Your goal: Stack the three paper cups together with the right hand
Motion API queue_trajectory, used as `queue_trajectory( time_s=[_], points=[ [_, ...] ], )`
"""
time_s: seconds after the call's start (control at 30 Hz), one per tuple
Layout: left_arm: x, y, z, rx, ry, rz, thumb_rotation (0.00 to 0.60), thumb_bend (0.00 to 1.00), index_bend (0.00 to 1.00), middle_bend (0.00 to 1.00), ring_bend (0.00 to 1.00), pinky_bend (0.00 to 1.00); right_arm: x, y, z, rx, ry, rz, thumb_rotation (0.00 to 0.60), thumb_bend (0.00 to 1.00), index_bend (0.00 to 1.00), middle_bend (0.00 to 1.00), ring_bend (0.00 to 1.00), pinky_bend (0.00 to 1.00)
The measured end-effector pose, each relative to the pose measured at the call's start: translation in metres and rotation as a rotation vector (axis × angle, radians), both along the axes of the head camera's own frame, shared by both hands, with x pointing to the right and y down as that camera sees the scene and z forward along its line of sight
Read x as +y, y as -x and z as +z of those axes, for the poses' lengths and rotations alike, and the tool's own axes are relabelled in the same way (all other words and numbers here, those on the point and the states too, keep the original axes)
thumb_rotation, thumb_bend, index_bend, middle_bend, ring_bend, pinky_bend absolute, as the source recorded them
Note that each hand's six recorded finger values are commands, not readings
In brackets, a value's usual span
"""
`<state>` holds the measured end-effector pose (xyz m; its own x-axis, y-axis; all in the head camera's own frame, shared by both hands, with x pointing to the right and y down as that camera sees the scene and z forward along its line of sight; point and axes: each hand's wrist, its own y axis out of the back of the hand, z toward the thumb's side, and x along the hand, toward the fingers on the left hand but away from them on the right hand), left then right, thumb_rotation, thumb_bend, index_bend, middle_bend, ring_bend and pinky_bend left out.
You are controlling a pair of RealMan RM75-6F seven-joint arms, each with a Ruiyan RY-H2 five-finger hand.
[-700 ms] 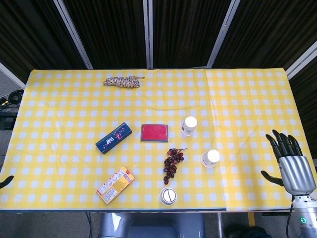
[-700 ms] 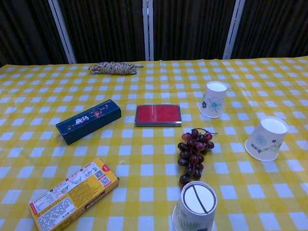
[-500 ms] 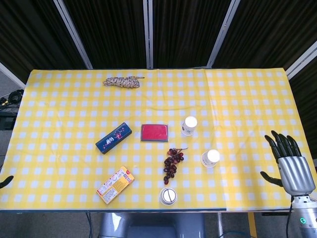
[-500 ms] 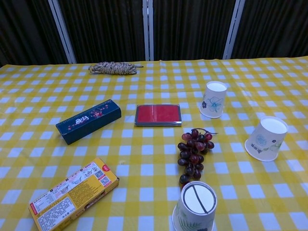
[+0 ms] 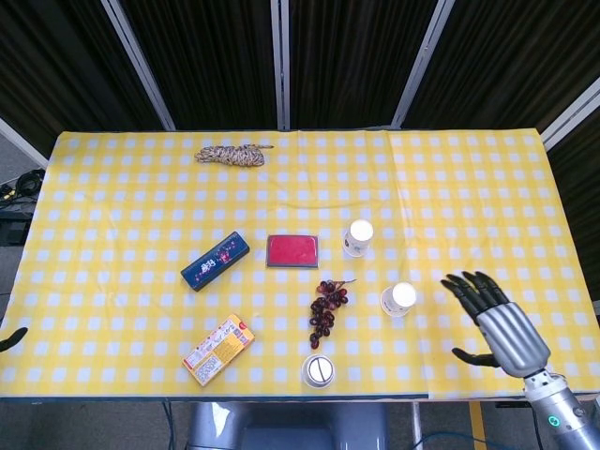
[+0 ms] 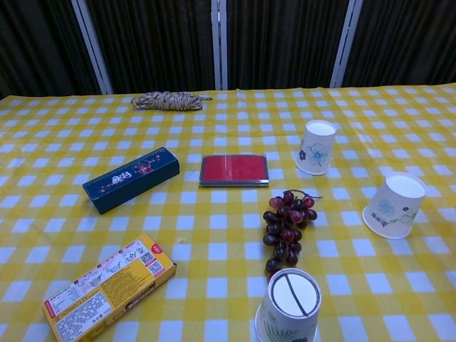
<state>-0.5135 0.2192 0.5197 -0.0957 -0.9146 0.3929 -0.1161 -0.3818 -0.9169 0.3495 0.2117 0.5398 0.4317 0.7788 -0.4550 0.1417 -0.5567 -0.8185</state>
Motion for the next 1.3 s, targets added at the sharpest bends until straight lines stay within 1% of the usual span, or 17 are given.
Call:
queue_trajectory(
  time_s=[0.13,0.27,0.33,0.4,0.47,0.63,0.77,1.0,1.13,1.3],
  points=[
    [-0.003,-0.001,0.007,-0.005,0.016,0.001,0.6,0.0,0.0,0.0,0.0,0.0,0.004,0.035,0.004,-0.112,0.073,-0.2,0.6,0.03,0.1,0.2,0.14,0.22],
    [-0.004,-0.002,0.012,-0.013,0.027,0.003,0.6,0.0,0.0,0.0,0.0,0.0,0.002,0.07,0.011,-0.167,0.13,-0.359,0.6,0.06,0.12,0.2,0.14,0.22],
    [-0.004,-0.002,0.013,-0.015,0.031,0.0,0.6,0.0,0.0,0.0,0.0,0.0,0.003,0.091,0.015,-0.178,0.151,-0.437,0.6,0.06,0.12,0.2,0.15,0.23],
    [-0.003,-0.001,0.013,-0.016,0.032,0.0,0.6,0.0,0.0,0.0,0.0,0.0,0.007,0.109,0.02,-0.18,0.158,-0.495,0.6,0.07,0.14,0.21,0.15,0.23],
    [-0.003,-0.001,0.013,-0.015,0.03,0.0,0.6,0.0,0.0,0.0,0.0,0.0,0.01,0.122,0.025,-0.175,0.159,-0.533,0.6,0.06,0.14,0.21,0.15,0.23],
    [-0.004,-0.001,0.012,-0.009,0.028,0.0,0.6,0.0,0.0,0.0,0.0,0.0,0.019,0.151,0.039,-0.129,0.139,-0.639,0.6,0.07,0.14,0.21,0.15,0.23],
    [-0.004,-0.001,0.012,-0.008,0.03,0.001,0.6,0.0,0.0,0.0,0.0,0.0,0.026,0.167,0.045,-0.111,0.125,-0.693,0.6,0.08,0.14,0.2,0.15,0.23],
    [-0.004,0.0,0.011,-0.007,0.028,-0.003,0.6,0.0,0.0,0.0,0.0,0.0,0.031,0.181,0.052,-0.102,0.097,-0.715,0.6,0.1,0.16,0.2,0.16,0.23],
    [-0.004,0.0,0.011,-0.006,0.027,-0.003,0.6,0.0,0.0,0.0,0.0,0.0,0.033,0.186,0.06,-0.083,0.083,-0.729,0.6,0.11,0.18,0.21,0.16,0.24],
    [-0.003,0.0,0.011,-0.007,0.028,-0.001,0.6,0.0,0.0,0.0,0.0,0.0,0.038,0.19,0.073,-0.059,0.075,-0.748,0.6,0.14,0.19,0.22,0.18,0.25]
  ],
)
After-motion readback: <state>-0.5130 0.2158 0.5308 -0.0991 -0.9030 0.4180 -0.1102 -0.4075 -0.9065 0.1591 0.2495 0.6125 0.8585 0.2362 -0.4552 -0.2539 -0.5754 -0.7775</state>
